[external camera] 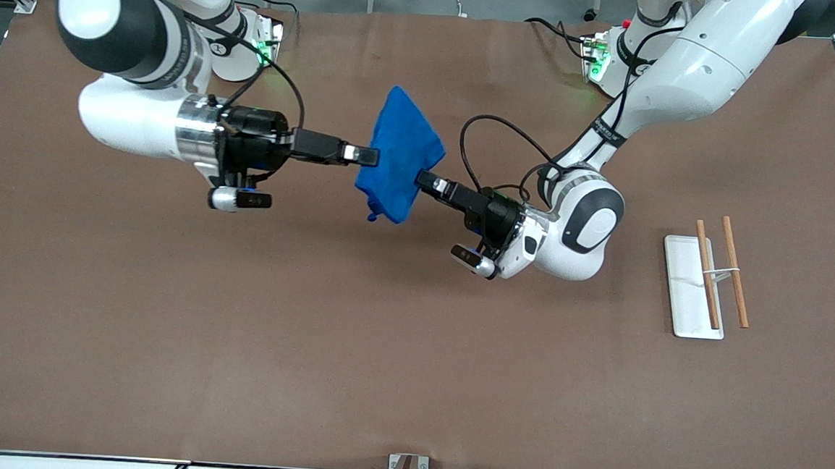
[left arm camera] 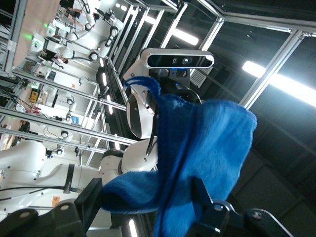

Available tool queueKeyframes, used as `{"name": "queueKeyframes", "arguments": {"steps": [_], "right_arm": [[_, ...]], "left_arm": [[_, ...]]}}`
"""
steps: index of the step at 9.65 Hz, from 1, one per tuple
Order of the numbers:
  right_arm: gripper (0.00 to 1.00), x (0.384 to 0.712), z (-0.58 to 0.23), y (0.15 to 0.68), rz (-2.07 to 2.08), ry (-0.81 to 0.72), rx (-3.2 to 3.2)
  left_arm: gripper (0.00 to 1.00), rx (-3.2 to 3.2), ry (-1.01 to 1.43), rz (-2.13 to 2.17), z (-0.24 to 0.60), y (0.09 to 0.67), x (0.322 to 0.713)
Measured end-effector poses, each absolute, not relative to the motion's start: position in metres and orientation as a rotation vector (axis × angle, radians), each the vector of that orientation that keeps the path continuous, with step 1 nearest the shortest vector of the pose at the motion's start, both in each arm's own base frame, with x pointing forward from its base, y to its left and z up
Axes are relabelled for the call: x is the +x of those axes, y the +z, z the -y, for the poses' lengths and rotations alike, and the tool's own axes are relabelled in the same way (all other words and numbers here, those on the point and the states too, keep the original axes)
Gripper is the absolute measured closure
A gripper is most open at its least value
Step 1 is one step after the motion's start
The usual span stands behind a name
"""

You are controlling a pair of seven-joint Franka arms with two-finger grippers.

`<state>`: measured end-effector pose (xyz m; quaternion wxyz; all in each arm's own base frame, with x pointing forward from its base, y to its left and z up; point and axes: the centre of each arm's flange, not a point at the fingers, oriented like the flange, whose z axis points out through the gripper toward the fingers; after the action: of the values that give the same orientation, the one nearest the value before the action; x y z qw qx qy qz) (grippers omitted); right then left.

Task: Right arm passes towel to left arm to hang
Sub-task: 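Grasp the towel's hanging corner with the left gripper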

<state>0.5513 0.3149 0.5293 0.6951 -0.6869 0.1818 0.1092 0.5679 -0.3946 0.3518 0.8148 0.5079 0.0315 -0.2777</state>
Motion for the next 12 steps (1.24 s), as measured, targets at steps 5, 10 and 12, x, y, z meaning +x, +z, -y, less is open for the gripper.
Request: {"name": "queueKeyframes", "arguments": {"steps": [5, 10, 12], "right_arm": [[0.93, 0.549, -0.32, 0.511, -0.456, 0.3, -1.536], [0.93, 0.55, -0.32, 0.511, -0.465, 0.307, -1.534], [0.93, 0.55, -0.32, 0.511, -0.465, 0.307, -1.534]], "left_arm": [[0.2, 1.065, -0.619, -0.067, 0.349, 0.348, 0.583], [0.2, 1.132, -0.662, -0.091, 0.318, 0.34, 0.592], [0.21, 1.141, -0.671, -0.083, 0.321, 0.339, 0.589]]}}
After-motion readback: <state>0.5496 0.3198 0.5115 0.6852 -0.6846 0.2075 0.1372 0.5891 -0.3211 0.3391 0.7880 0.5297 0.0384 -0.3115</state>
